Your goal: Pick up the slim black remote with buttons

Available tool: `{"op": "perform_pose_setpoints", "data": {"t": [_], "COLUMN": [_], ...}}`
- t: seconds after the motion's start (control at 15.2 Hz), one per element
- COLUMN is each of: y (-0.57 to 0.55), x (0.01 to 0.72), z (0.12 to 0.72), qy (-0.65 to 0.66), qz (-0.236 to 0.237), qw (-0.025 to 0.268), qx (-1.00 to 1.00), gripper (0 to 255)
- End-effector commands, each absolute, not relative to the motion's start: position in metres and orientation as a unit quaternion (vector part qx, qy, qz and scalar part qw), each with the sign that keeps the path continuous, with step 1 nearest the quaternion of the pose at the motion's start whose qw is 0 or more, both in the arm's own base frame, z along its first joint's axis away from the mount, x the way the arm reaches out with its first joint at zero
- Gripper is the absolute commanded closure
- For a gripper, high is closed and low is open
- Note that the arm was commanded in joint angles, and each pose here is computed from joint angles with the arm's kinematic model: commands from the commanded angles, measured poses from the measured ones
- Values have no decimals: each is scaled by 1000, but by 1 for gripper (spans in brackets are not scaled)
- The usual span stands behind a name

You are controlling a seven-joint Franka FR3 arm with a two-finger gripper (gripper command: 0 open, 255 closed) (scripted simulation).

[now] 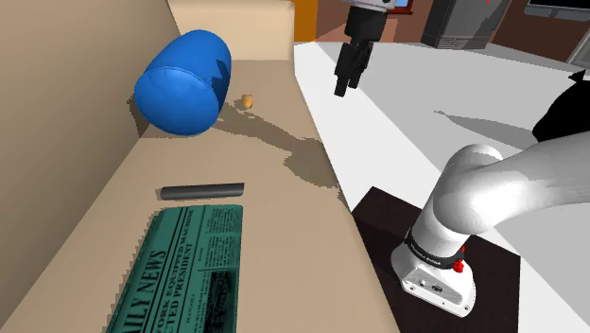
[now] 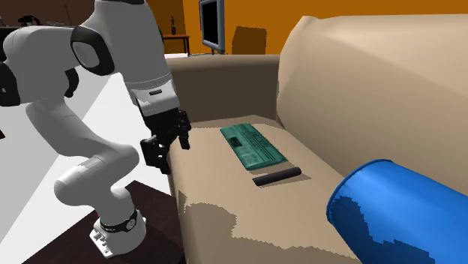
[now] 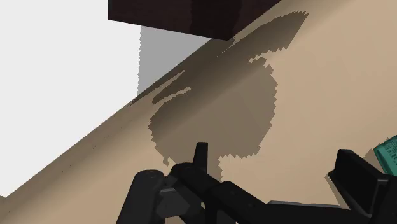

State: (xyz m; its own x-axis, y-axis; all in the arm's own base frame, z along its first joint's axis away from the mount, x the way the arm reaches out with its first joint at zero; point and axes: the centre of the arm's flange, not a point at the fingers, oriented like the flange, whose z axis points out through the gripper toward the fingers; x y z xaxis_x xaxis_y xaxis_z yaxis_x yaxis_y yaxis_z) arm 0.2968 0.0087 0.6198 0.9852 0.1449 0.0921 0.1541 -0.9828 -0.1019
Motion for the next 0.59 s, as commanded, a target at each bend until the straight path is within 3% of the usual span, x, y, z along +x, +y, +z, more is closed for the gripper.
{"op": "perform_pose_setpoints", "data": {"t": [0.0,0.53], "y": [9,81], "x": [297,367], "z": [620,577], "qy": [-75,-155], "qz": [-42,-29], "qw": [54,48], "qx": [-995,-986], "gripper": [0,0]}}
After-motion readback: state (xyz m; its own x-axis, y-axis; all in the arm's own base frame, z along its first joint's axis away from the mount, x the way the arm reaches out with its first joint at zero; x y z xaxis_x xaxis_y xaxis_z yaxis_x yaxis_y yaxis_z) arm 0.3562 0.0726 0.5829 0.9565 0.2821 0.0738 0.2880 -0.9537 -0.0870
